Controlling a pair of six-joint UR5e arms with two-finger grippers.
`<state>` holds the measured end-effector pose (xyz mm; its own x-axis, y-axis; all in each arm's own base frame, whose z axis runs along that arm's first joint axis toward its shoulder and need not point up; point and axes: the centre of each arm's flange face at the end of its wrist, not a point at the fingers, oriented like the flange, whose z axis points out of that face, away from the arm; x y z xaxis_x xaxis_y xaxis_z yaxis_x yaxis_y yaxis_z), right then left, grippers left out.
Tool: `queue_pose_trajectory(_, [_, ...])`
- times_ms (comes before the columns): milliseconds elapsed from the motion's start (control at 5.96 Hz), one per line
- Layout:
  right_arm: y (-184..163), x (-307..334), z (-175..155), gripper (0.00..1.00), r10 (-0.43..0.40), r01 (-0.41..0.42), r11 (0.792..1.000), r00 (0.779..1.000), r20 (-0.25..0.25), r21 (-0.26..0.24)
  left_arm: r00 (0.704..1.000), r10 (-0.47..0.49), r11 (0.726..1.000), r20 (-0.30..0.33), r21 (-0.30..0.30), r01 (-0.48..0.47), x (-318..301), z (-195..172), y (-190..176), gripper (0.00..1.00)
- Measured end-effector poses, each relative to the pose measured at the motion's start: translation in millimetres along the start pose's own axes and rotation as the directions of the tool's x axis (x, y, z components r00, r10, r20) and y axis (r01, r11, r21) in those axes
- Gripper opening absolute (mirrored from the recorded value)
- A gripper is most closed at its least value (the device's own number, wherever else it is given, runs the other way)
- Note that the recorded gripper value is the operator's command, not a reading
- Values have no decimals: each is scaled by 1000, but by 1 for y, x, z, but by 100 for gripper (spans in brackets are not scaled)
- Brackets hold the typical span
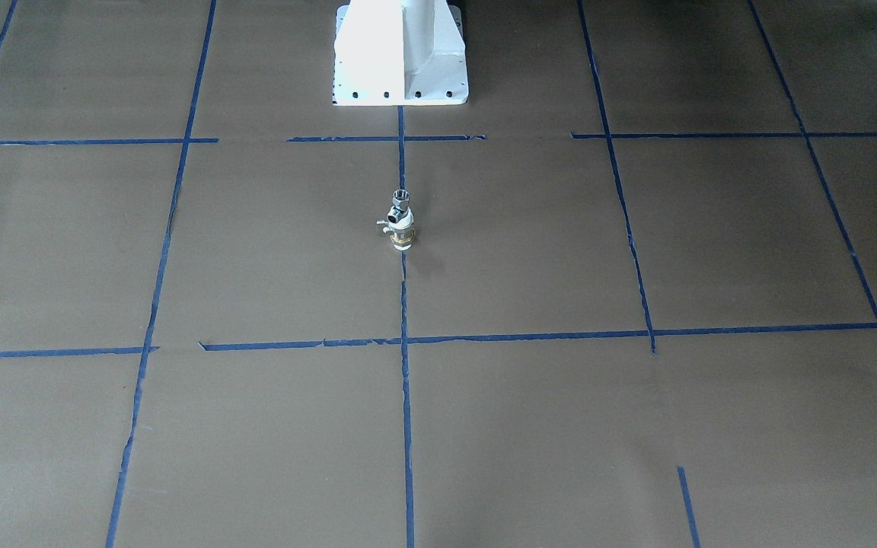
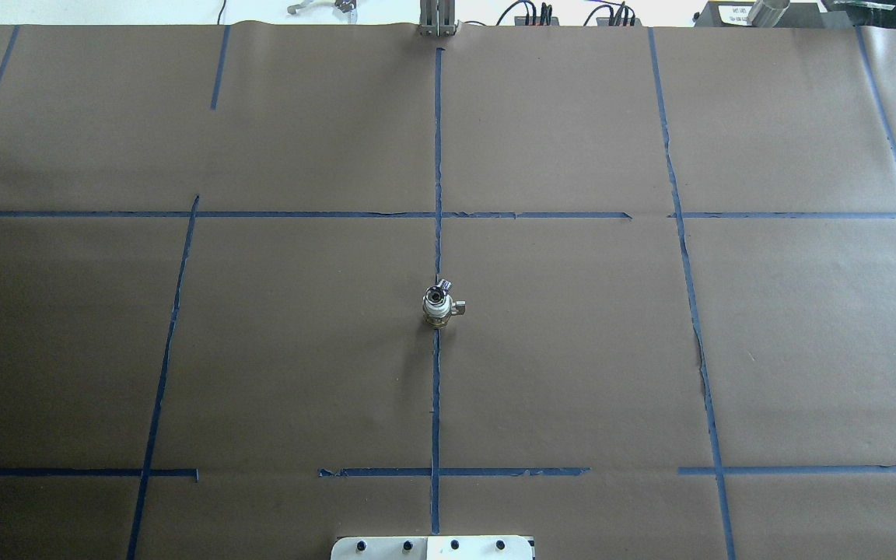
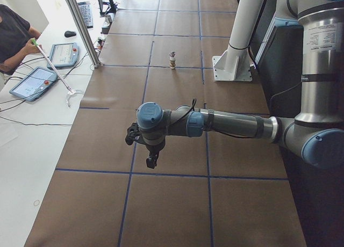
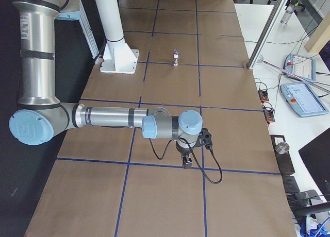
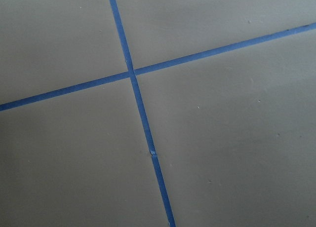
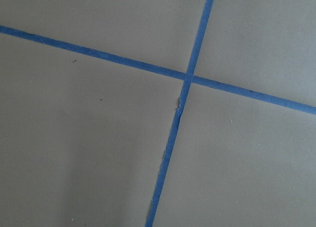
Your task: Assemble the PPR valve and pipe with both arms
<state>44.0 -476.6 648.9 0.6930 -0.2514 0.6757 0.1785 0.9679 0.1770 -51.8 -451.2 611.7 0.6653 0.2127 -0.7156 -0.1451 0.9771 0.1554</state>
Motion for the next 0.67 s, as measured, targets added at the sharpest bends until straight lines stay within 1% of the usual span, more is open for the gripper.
queue_pose_trajectory(336, [-2, 0, -1, 100, -1, 1, 1000, 1000, -9, -2, 998, -52, 998, 24, -28, 53, -13, 11, 8, 100])
queue_pose_trajectory(504, [-6, -1, -2, 100, 0, 0, 1000, 1000, -9, 0, 997, -68, 997, 20, -40, 69, -16, 14, 11, 100])
queue_pose_trajectory(672, [-10, -3, -4, 100, -1, 1, 1000, 1000, -12, 5, 996, -86, 995, -4, -48, 86, -16, 16, 13, 100])
